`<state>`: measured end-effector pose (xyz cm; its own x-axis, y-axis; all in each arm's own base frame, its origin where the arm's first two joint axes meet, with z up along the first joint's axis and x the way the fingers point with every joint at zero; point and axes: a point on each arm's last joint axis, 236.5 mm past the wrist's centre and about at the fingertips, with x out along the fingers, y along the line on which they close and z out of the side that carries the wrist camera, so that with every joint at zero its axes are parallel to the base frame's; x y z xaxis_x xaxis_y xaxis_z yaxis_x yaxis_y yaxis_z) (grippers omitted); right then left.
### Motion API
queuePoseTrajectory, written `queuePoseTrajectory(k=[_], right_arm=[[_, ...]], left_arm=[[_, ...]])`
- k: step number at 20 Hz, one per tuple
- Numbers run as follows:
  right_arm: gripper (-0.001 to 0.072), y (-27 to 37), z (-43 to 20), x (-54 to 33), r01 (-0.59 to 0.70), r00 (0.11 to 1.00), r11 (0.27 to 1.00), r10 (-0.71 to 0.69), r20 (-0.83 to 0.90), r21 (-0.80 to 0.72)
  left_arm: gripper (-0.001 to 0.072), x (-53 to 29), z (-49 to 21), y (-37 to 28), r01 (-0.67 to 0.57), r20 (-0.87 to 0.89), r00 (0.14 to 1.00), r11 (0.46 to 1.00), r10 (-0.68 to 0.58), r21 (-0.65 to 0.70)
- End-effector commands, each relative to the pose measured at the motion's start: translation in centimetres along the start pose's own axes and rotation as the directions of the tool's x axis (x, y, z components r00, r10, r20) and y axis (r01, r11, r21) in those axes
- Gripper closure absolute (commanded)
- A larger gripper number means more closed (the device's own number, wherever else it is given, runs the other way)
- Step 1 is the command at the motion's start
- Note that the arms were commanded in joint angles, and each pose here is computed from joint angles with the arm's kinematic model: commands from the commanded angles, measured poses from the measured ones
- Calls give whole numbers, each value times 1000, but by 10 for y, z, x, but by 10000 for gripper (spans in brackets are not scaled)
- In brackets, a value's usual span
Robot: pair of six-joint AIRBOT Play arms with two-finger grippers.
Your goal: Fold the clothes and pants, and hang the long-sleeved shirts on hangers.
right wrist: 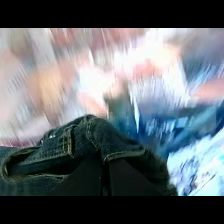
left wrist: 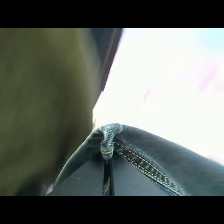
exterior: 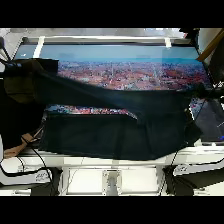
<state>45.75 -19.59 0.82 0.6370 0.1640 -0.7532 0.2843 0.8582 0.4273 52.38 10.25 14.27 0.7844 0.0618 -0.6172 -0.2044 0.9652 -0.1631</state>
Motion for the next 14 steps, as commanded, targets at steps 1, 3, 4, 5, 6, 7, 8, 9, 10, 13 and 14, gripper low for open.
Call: queuePoseTrajectory(k=[1, 3, 4, 5, 6, 7, 8, 9, 10, 13, 14], right_arm=[[654, 13, 45, -45, 5, 994, 1000, -3, 105, -19], [654, 11, 41, -44, 13, 996, 1000, -11, 85, -23], [653, 6, 35, -39, 33, 998, 999, -33, 59, -7], [654, 1, 29, -32, 48, 998, 999, -49, 34, 11], [654, -1, 23, -25, 50, 999, 998, -50, 12, 27], [653, -1, 19, -18, 47, 999, 999, -46, -5, 28], [653, 1, 16, -9, 42, 999, 999, -41, -18, 26], [653, 3, 14, -1, 39, 999, 999, -39, -24, 22], [653, 6, 14, 7, 37, 999, 999, -37, -24, 16], [653, 19, 21, 25, 36, 999, 999, -36, 8, -8], [653, 22, 25, 27, 37, 999, 999, -37, 27, -11]], left_arm=[[690, -29, 58, -31, 43, 222, 972, 986, -79, 161], [690, -14, 16, -39, 64, 65, 994, 947, -89, 315], [690, -1, -5, -33, 66, -4, 998, 942, -68, 330], [690, 13, -30, -27, 75, -75, 996, 942, -54, 328], [690, 27, -54, -21, 87, -136, 990, 945, -46, 316], [690, 42, -79, -16, 98, -196, 980, 948, -39, 304], [690, 55, -99, -12, 108, -243, 969, 950, -35, 294], [690, 67, -116, -9, 113, -286, 958, 954, -31, 277], [690, 78, -129, -6, 109, -317, 948, 964, -28, 241], [690, 95, -161, -1, 103, -400, 916, 979, -24, 177], [690, 95, -171, 0, 108, -432, 902, 979, -22, 176]])
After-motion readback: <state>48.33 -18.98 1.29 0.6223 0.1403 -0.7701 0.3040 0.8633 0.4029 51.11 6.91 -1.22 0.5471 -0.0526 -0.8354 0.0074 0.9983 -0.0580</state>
